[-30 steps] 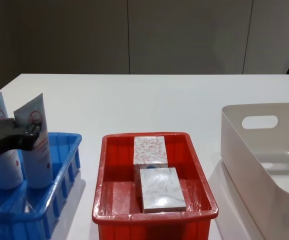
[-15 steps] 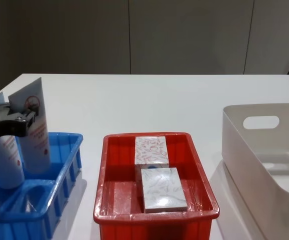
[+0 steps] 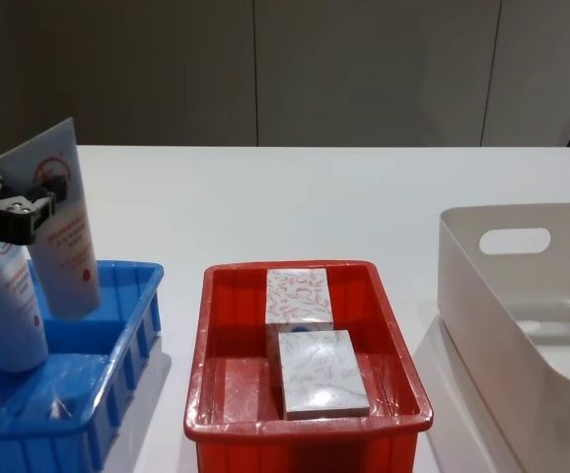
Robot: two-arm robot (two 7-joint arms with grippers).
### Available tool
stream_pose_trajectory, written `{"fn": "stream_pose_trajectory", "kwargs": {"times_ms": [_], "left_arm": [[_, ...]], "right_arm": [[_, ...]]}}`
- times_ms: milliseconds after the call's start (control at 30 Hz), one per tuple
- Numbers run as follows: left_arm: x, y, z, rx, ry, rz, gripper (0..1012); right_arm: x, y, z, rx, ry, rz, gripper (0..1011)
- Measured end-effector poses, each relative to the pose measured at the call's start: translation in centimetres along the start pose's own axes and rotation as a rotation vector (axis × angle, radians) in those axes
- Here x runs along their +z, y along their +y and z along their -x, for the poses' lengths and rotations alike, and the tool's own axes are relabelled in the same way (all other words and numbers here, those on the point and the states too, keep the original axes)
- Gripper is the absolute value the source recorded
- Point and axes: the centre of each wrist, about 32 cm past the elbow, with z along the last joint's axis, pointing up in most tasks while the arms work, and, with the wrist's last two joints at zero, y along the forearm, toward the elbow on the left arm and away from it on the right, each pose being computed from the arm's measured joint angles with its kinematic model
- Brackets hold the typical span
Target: Bimanual collaborative sorting of washing and personal care products
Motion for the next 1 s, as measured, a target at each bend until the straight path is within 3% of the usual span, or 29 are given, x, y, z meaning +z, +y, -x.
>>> {"fn": "stream_pose_trajectory", "kwargs": {"times_ms": [367, 733, 1000], "left_arm": [[0.83, 1.64, -0.80, -0.042, -0.008, 0.031, 169], [1.22, 3.25, -1.25, -0.081, -0.014, 0.047, 169], [1.55, 3.62, -1.31, -0.125, -0.008, 0.077, 169]], "right_arm": [[0.0, 0.0, 0.0, 0.000, 0.000, 0.000, 1001], [0.0, 0.0, 0.0, 0.000, 0.000, 0.000, 1001], [0.0, 0.0, 0.0, 0.000, 0.000, 0.000, 1001]]}}
